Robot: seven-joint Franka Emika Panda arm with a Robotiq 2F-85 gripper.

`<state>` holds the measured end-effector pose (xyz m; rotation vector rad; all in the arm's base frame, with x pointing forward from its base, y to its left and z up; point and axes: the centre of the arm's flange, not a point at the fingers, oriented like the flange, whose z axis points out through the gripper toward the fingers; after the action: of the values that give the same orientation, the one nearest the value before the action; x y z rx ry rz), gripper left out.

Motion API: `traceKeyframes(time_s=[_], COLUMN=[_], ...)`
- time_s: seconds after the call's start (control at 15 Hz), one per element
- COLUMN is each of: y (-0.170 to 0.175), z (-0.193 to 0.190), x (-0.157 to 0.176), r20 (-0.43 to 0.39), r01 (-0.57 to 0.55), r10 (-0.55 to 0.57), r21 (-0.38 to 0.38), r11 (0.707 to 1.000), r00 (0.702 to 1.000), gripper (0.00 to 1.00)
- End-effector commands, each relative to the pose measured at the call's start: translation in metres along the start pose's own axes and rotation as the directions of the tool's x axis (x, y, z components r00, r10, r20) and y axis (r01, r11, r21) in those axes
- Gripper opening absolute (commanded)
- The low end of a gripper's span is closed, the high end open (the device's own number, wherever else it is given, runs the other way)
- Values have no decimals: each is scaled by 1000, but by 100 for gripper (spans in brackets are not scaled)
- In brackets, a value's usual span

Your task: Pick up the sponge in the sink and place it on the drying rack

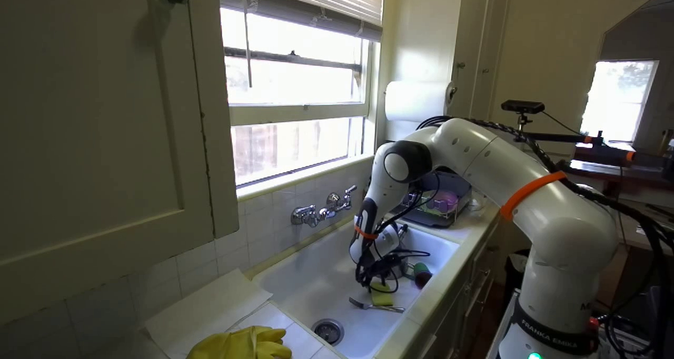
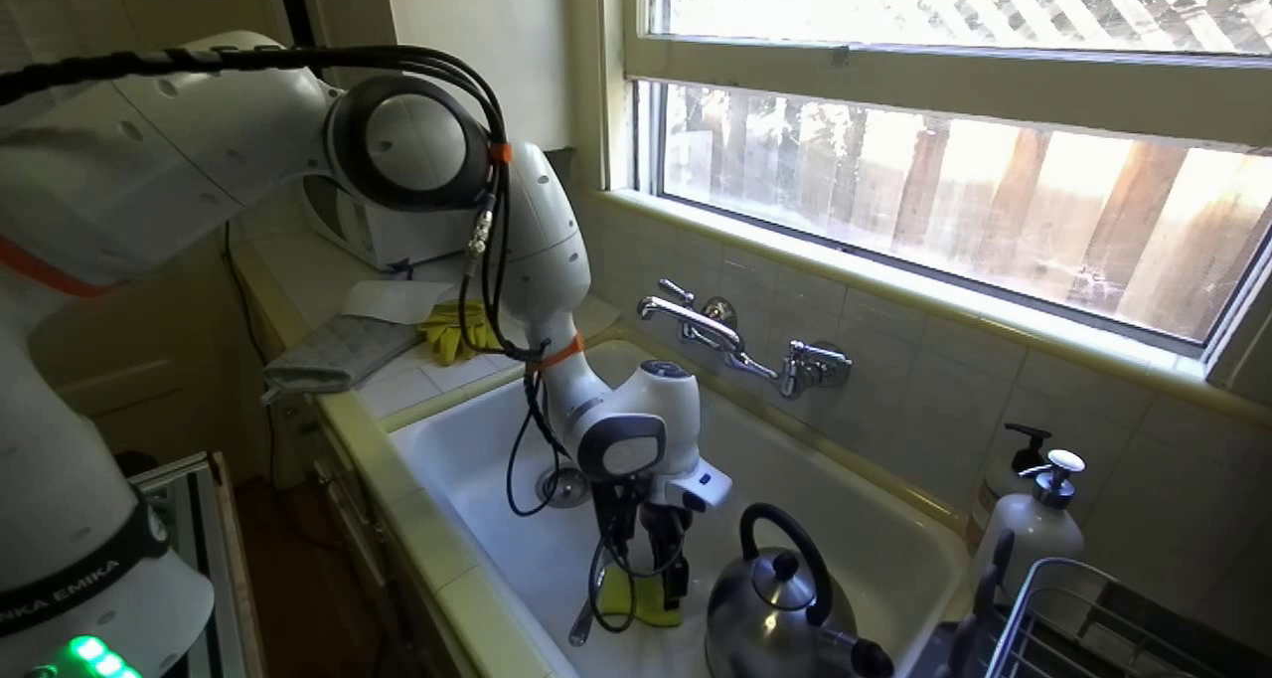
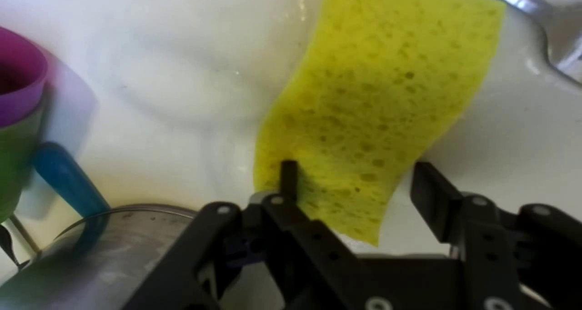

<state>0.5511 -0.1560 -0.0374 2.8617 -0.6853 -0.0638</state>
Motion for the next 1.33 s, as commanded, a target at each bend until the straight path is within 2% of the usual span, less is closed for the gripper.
traceKeyframes(time_s=[0.0, 0.33, 0.73, 1.07, 1.27], y=[7, 32, 70, 105, 112], z=[-3, -35, -76, -127, -155], x=[6, 4, -1, -22, -35], r20=[53, 75, 68, 56, 38], r01=[-7, -39, -72, -74, -83], r10=[8, 40, 71, 70, 80], r21=[-17, -14, 17, 68, 97], r11=[1000, 999, 997, 995, 992], r00=[999, 996, 995, 996, 996], gripper=[34, 0, 1, 1, 1])
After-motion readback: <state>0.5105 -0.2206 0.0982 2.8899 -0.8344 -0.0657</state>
